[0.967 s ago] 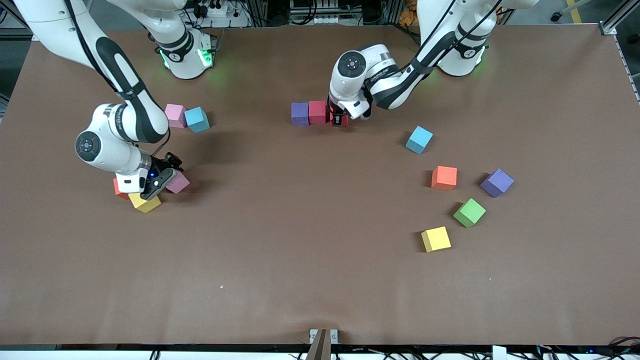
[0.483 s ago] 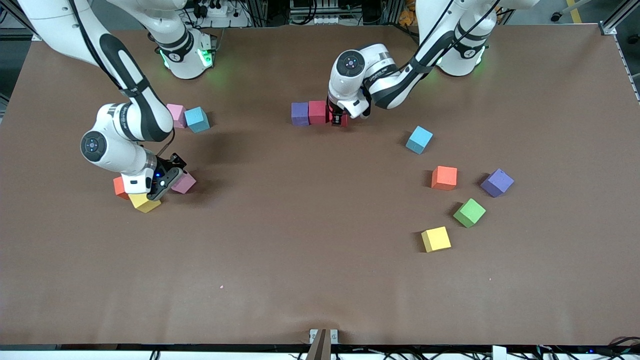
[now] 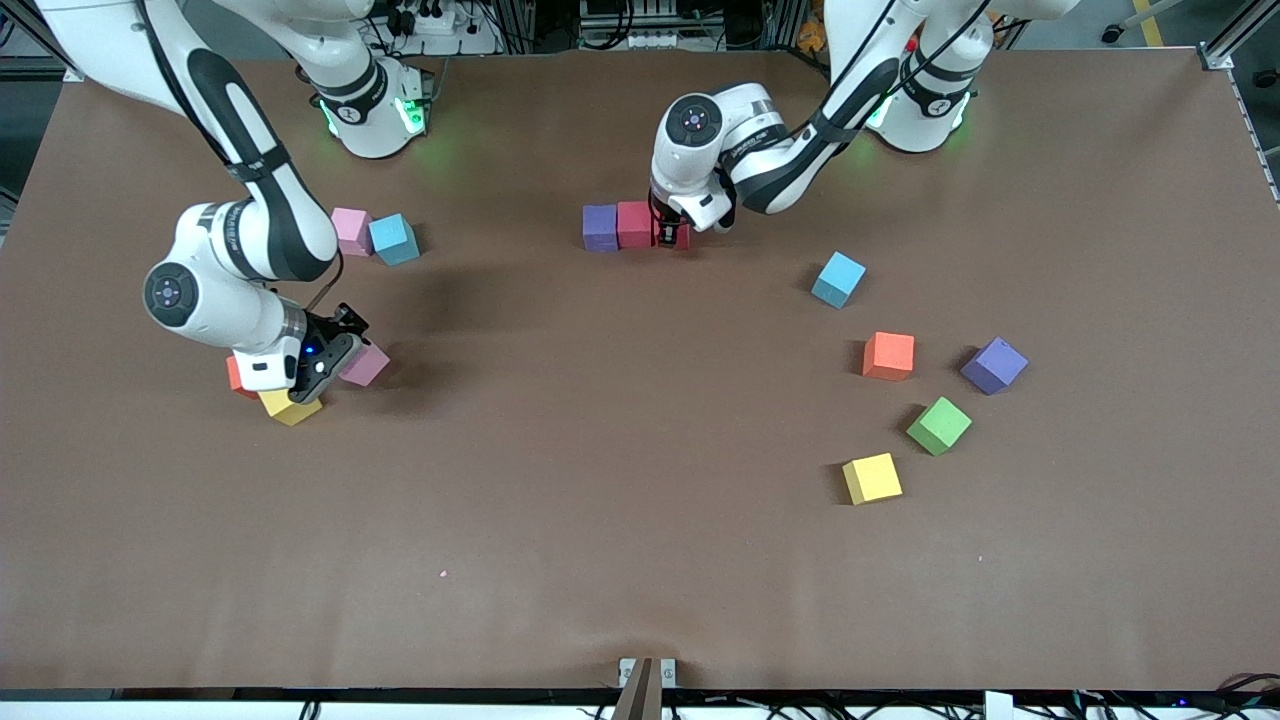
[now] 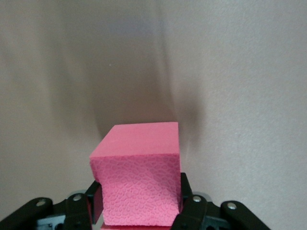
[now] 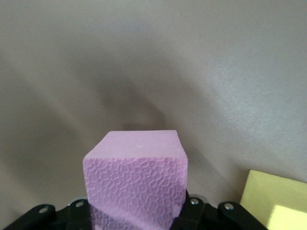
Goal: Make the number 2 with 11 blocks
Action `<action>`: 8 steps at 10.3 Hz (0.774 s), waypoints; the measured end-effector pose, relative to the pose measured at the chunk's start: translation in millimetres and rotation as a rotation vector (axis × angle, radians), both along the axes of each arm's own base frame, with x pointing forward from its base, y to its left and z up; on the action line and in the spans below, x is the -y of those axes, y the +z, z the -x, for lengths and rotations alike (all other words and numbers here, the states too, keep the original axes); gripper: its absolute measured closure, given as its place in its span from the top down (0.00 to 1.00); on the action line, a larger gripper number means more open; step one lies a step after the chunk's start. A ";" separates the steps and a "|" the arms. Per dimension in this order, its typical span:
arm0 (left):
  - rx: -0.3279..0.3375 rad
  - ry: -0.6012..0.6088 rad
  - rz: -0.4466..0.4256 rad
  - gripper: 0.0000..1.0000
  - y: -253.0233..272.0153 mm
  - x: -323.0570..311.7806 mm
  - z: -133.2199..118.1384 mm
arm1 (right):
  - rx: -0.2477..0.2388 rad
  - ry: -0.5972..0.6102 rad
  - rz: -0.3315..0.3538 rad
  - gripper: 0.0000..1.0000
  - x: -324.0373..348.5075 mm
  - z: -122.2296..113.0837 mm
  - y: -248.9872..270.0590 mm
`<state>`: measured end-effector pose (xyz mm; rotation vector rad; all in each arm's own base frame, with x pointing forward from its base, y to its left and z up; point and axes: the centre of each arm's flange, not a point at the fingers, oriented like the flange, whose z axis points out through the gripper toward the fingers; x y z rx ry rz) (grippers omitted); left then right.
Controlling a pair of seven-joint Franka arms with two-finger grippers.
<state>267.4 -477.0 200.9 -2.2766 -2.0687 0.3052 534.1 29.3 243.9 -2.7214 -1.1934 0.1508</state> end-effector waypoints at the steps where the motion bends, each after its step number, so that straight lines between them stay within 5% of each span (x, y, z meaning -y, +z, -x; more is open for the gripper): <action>1: 0.000 -0.008 0.000 0.61 0.0 2.4 4.0 | 0.010 0.032 0.009 0.57 -6.3 -11.9 21.7; 4: 0.001 -0.010 0.000 0.62 -0.1 3.2 5.2 | 0.016 0.043 0.034 0.57 -33.7 -20.3 55.9; 5: -0.002 -0.011 -0.001 0.68 -1.6 3.1 5.8 | 0.012 0.043 0.036 0.57 -37.8 -19.2 54.5; 7: -0.017 -0.008 -0.007 0.99 -9.0 1.6 6.6 | 0.007 0.041 0.037 0.57 -38.7 -18.2 52.5; 8: -0.019 -0.006 -0.008 1.00 -10.7 0.8 5.8 | 0.004 0.033 0.038 0.57 -39.2 -18.0 52.2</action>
